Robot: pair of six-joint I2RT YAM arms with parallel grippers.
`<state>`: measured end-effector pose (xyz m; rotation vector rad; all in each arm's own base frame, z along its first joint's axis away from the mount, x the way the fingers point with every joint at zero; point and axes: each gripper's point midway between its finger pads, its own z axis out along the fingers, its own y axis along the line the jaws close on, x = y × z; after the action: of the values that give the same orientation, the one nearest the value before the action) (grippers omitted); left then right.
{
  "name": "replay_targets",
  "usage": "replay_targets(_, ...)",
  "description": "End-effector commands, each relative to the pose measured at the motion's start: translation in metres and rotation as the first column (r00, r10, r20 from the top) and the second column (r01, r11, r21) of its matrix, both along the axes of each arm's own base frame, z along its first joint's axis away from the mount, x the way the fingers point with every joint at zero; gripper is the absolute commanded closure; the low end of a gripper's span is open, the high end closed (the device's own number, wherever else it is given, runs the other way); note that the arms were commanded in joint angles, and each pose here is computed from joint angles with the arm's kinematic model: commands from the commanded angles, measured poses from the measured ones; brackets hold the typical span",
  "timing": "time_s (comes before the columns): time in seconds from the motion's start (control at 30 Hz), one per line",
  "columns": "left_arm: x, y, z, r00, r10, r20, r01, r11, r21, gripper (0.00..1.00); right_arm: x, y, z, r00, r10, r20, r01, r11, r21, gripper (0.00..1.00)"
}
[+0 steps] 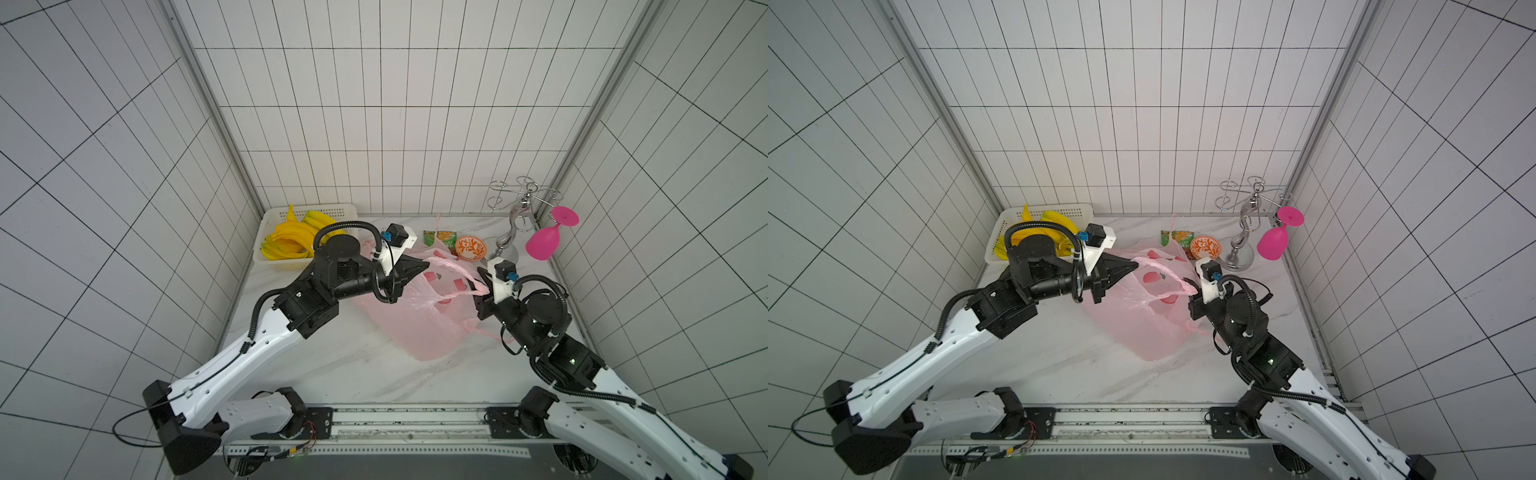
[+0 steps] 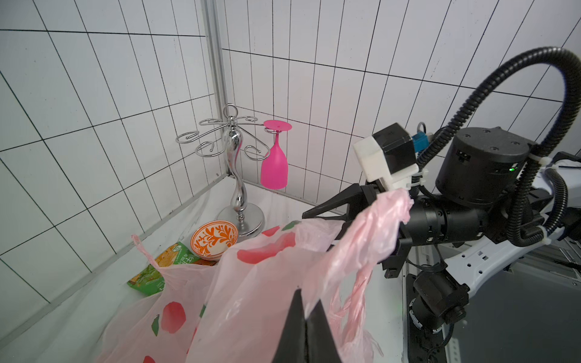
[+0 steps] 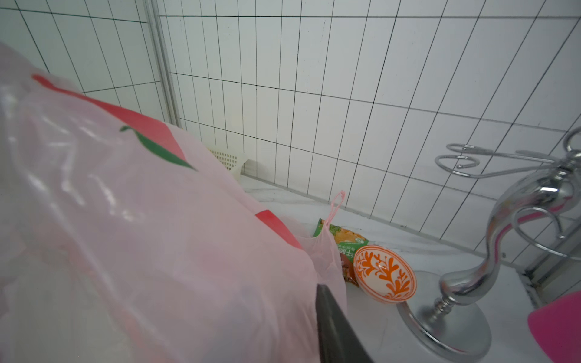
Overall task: Place the banana into a plastic bag & tie a knot
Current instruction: Pick up the plastic bag at the center of the board.
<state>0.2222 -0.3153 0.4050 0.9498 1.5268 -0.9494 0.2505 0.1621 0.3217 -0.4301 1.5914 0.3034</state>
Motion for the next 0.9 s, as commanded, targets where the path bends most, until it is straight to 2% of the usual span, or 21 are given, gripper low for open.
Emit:
replay_targets(0.0, 0.009, 0.006, 0.008, 1.000, 0.019, -0.005, -0.019, 0.999, -0.033, 1.00, -0.005, 0.007, 0.004, 0.999, 0.042, 0.019, -0.042, 0.999, -0.002, 1.00)
replay_targets(0.17, 0.034, 0.012, 0.021, 0.996, 0.089, 0.021, -0.087, 0.993, -0.084, 1.00, -0.011, -0.003, 0.032, 0.999, 0.023, 0.027, -0.024, 0.998, 0.053, 1.00)
replay_targets(0.27, 0.052, 0.002, 0.044, 0.992, 0.107, 0.070, -0.098, 0.987, -0.129, 1.00, -0.016, -0.019, 0.079, 0.995, -0.032, 0.099, 0.024, 0.996, 0.086, 1.00)
replay_targets(0.4, 0.069, -0.025, 0.094, 0.984, 0.049, 0.171, -0.009, 0.974, -0.227, 1.00, -0.010, -0.038, 0.153, 0.973, -0.147, 0.180, 0.135, 0.988, 0.080, 1.00)
replay_targets(0.53, 0.100, -0.019, 0.127, 0.974, 0.079, 0.212, 0.003, 0.934, -0.358, 1.00, 0.002, -0.049, 0.195, 0.941, -0.250, 0.229, 0.244, 0.968, 0.053, 1.00)
replay_targets(0.57, 0.112, -0.016, 0.124, 0.977, 0.097, 0.190, -0.019, 0.926, -0.378, 0.94, 0.004, -0.049, 0.200, 0.934, -0.261, 0.244, 0.258, 0.965, 0.047, 1.00)
replay_targets(0.67, 0.146, -0.002, 0.099, 0.984, 0.155, 0.094, -0.109, 0.921, -0.374, 0.91, 0.015, -0.033, 0.191, 0.945, -0.224, 0.238, 0.230, 0.973, 0.000, 1.00)
replay_targets(0.77, 0.164, 0.020, 0.056, 0.975, 0.223, -0.018, -0.214, 0.910, -0.356, 0.84, 0.030, 0.000, 0.145, 0.978, -0.122, 0.167, 0.134, 0.989, -0.061, 1.00)
replay_targets(0.87, 0.173, 0.046, 0.011, 0.934, 0.333, -0.133, -0.358, 0.881, -0.310, 0.75, 0.037, 0.031, 0.088, 0.997, -0.010, 0.077, 0.015, 0.998, -0.057, 1.00)
